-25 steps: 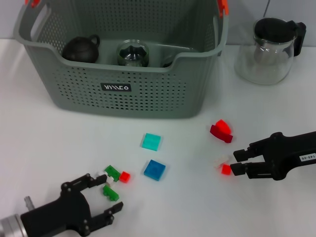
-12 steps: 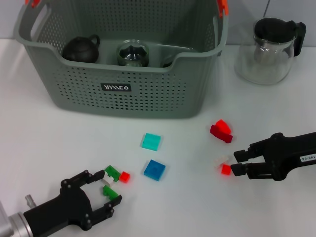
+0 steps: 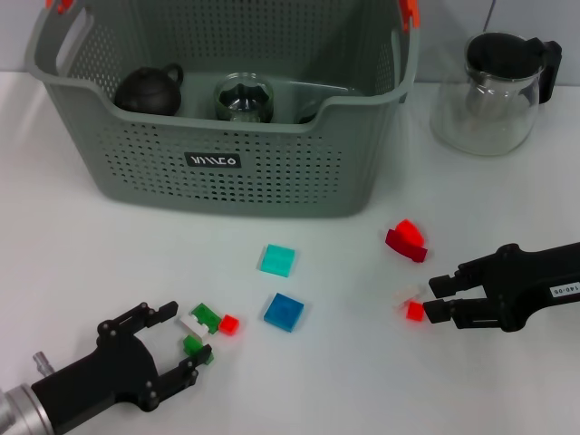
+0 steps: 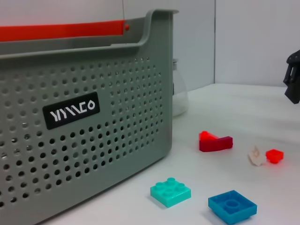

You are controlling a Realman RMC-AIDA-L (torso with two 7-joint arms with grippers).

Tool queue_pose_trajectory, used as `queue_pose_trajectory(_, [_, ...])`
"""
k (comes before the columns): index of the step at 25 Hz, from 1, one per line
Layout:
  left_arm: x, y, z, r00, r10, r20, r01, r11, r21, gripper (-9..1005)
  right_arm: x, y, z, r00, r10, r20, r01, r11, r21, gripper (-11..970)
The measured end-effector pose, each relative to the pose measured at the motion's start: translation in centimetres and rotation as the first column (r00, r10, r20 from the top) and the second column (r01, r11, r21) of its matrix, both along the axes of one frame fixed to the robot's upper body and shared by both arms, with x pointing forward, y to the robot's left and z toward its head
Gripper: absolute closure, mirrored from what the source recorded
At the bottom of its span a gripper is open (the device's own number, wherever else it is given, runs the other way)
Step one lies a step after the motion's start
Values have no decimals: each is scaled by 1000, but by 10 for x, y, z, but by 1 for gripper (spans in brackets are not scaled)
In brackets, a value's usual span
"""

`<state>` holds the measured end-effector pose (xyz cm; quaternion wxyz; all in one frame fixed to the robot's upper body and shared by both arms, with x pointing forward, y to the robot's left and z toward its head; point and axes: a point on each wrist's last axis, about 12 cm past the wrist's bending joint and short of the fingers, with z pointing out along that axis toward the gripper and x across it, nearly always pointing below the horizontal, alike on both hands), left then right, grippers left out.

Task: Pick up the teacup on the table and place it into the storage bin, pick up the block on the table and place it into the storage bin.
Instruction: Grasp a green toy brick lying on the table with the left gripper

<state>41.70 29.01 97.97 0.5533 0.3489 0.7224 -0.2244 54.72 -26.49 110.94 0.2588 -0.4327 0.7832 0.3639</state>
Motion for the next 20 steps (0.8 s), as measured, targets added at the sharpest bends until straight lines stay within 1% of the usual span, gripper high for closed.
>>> queue_pose_trajectory(10, [-6, -8, -3, 1000, -13, -13, 13, 999, -34, 288, -1, -1, -1, 1000, -2, -2, 2, 1000, 0, 544])
queue_pose_trajectory(15, [-7, -14, -6, 1000, -20, 5, 20, 1000, -16, 289, 0, 0, 0, 1000, -1, -1, 1, 1000, 0, 544])
queue_pose_trajectory(20, [-7, -14, -8, 1000, -7, 6, 7, 1000, 4, 290, 0, 0, 0, 1000, -1, -1, 1, 1000, 0, 544])
